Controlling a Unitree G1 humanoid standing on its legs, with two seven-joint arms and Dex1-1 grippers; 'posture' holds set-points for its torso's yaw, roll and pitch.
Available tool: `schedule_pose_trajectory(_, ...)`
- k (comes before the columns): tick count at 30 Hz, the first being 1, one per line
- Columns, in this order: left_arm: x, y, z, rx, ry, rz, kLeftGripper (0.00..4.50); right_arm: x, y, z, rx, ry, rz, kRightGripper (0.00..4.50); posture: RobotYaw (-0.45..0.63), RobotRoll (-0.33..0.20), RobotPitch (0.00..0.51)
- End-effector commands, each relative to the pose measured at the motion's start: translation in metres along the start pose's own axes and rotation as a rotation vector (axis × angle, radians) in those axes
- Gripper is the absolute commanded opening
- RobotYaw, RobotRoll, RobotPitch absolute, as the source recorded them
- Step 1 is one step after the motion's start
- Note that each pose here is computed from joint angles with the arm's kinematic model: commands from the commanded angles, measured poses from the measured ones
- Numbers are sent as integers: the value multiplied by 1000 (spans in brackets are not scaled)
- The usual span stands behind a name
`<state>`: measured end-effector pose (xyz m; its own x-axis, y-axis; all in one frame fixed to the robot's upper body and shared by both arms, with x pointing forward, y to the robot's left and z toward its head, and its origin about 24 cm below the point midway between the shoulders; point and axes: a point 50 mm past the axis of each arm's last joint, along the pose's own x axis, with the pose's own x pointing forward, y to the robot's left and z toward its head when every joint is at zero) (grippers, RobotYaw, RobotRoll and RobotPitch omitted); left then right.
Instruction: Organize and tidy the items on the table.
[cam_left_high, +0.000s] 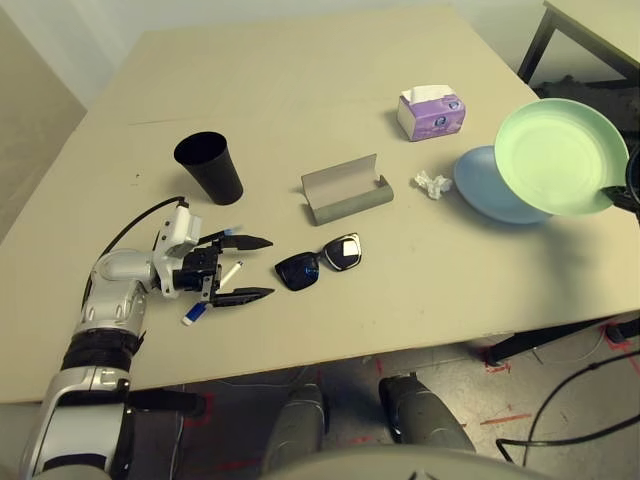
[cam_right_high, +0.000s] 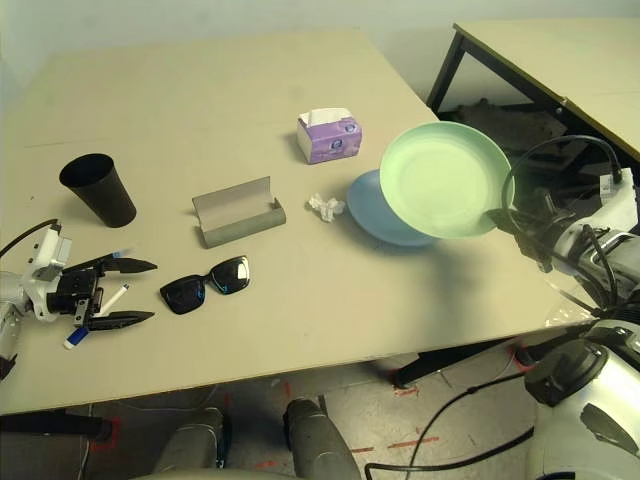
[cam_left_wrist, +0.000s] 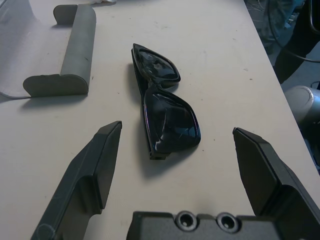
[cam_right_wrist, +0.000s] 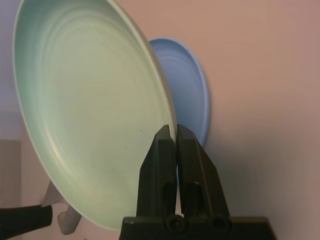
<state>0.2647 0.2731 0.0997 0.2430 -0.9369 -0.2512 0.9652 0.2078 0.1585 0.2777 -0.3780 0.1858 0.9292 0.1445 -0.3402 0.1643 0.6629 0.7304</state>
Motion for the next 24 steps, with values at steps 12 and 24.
schedule_pose_trajectory(12, -10, -6, 0, 0, 20, 18, 4500, 3, 6, -3, 19, -18, 40, 1429, -90, 0, 152)
schedule_pose_trajectory(24, -10, -2, 1, 1, 17, 31, 4500, 1, 11, -11, -19, 32, 84, 4456, -90, 0, 152)
